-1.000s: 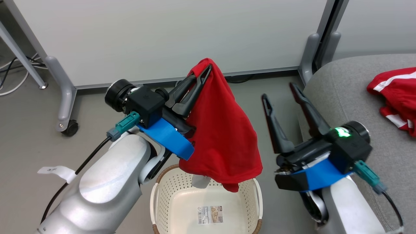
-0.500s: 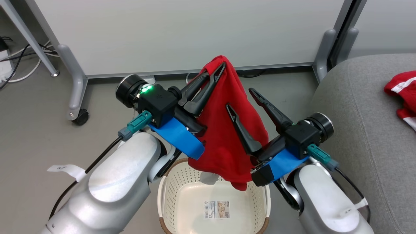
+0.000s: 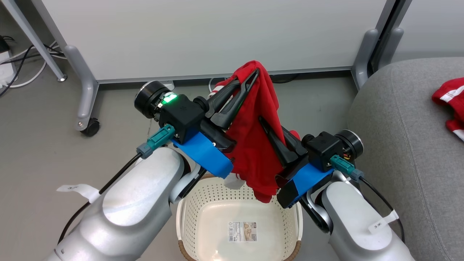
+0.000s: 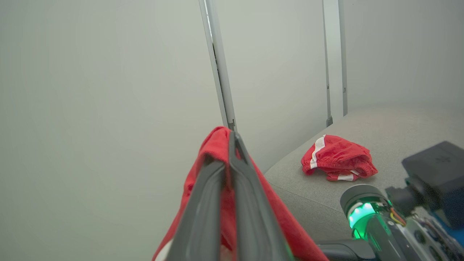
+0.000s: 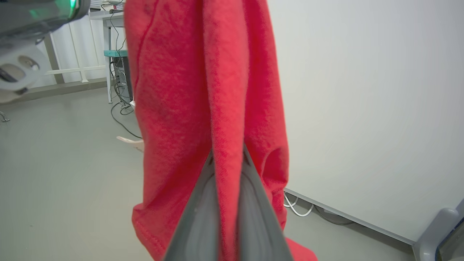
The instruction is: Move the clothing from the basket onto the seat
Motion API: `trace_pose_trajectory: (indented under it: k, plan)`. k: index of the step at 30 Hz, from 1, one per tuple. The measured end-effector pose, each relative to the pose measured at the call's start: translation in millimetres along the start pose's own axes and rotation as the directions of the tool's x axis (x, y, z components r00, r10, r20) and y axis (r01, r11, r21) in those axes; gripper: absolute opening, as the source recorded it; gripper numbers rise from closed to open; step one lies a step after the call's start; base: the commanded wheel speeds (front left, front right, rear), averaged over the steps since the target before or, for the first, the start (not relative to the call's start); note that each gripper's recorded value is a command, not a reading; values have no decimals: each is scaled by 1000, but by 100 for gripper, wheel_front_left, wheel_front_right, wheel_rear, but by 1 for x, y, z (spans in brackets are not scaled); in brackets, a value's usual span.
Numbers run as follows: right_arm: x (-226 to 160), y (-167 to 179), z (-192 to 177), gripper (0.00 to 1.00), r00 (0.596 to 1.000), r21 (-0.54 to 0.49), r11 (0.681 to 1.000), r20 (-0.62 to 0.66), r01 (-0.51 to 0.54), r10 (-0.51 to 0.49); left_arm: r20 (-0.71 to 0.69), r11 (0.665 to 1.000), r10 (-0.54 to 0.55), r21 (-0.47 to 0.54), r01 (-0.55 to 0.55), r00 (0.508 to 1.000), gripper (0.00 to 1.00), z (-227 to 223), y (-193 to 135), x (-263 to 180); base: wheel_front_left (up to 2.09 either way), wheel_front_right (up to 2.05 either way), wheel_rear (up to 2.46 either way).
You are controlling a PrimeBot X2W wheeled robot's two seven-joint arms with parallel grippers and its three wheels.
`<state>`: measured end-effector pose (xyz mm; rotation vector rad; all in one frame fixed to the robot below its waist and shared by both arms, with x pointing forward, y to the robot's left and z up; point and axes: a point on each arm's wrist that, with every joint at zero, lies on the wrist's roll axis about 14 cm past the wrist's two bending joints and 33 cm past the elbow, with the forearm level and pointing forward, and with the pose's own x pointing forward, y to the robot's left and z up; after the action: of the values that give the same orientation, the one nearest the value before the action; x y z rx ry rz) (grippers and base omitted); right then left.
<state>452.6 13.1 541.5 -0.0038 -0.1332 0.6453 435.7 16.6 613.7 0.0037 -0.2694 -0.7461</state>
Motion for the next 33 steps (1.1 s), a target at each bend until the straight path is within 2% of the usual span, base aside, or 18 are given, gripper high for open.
trace_pose_trajectory:
  k: [18, 19, 20, 21, 33]
  plan:
    - [-1, -3, 8, 0, 1000, 24, 1000, 26, 13, -13, 0, 1000, -3, 11, 3, 1000, 0, -1, 0, 1, 0, 0, 0]
    - [-1, -3, 8, 0, 1000, 25, 1000, 27, 13, -14, 0, 1000, 0, 12, 0, 1000, 14, -1, 1, 1, 0, 0, 0]
    - [-1, -3, 8, 0, 1000, 25, 1000, 27, 14, -15, -3, 1000, 3, 12, -3, 1000, 50, -1, 2, 1, 0, 0, 0]
    - [-1, -3, 7, 0, 1000, 26, 1000, 26, 15, -16, -6, 1000, 4, 14, -4, 1000, 100, -3, 3, 0, 0, 0, 0]
    - [-3, -15, 13, 0, 997, 44, 997, 46, 55, -57, -25, 1000, 12, 20, -12, 1000, 100, -10, 3, -3, 0, 0, 0]
